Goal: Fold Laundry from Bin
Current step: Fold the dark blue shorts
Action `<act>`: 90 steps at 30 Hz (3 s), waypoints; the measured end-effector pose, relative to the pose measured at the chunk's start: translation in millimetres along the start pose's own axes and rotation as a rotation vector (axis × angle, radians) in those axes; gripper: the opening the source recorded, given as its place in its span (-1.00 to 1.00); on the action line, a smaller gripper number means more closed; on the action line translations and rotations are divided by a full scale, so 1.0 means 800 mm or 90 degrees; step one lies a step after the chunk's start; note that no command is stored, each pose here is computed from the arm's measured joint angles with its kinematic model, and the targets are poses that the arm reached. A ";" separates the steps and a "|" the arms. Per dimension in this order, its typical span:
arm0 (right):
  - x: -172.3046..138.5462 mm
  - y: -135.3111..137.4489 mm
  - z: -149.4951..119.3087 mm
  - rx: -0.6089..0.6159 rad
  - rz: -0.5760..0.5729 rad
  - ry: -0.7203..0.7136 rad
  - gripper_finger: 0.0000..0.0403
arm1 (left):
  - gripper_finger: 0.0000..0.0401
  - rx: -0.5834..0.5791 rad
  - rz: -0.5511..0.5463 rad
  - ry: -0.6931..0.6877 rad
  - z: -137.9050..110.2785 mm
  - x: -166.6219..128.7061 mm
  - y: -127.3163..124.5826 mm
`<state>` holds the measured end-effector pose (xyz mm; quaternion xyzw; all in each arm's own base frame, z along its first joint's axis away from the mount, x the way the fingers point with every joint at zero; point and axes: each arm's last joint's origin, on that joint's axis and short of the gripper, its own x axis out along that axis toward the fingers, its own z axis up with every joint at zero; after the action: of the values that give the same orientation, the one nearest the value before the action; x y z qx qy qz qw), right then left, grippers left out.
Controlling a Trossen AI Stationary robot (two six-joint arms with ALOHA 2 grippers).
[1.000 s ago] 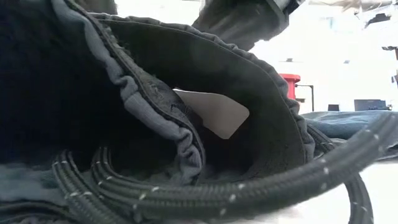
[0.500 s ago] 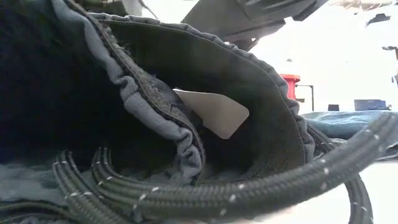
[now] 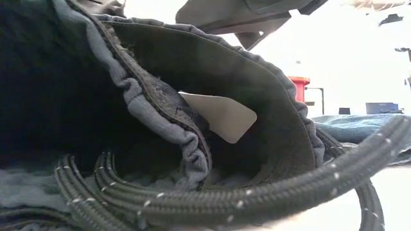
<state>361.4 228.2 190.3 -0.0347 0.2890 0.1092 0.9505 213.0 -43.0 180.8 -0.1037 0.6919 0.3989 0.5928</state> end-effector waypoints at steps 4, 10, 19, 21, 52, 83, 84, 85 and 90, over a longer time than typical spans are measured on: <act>0.000 -0.001 0.001 0.000 -0.001 -0.002 -0.90 | -0.63 -0.002 0.009 -0.086 -0.015 -0.010 -0.007; -0.001 0.003 0.000 -0.044 0.002 -0.002 -0.89 | -0.63 -0.022 -0.089 -0.301 -0.050 -0.060 -0.017; -0.011 0.029 0.013 -0.243 0.049 -0.034 -0.76 | -0.63 0.169 -0.385 -0.629 -0.107 -0.110 -0.098; -0.014 0.035 0.019 -0.273 0.059 -0.054 -0.67 | -0.63 0.214 -0.389 -0.654 -0.112 -0.111 -0.110; 0.042 0.047 -0.040 -0.484 0.068 0.061 0.42 | -0.63 0.228 -0.408 -0.621 -0.096 -0.106 -0.120; 0.030 -0.020 -0.016 -0.228 0.046 0.141 -0.82 | -0.63 0.232 -0.461 -0.619 -0.088 -0.036 -0.140; 0.020 -0.020 -0.008 -0.212 0.085 0.139 -0.82 | -0.63 0.227 -0.458 -0.620 -0.086 -0.035 -0.139; 0.012 -0.020 -0.001 -0.197 0.125 0.132 -0.82 | -0.63 0.222 -0.457 -0.624 -0.083 -0.034 -0.139; -0.017 -0.014 0.023 -0.157 0.243 0.094 -0.82 | -0.63 0.210 -0.466 -0.698 -0.060 -0.044 -0.141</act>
<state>362.6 216.9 213.3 -0.1033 0.3431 0.3183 0.8777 257.2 -161.5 163.5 -0.0219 0.2636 0.0567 0.9627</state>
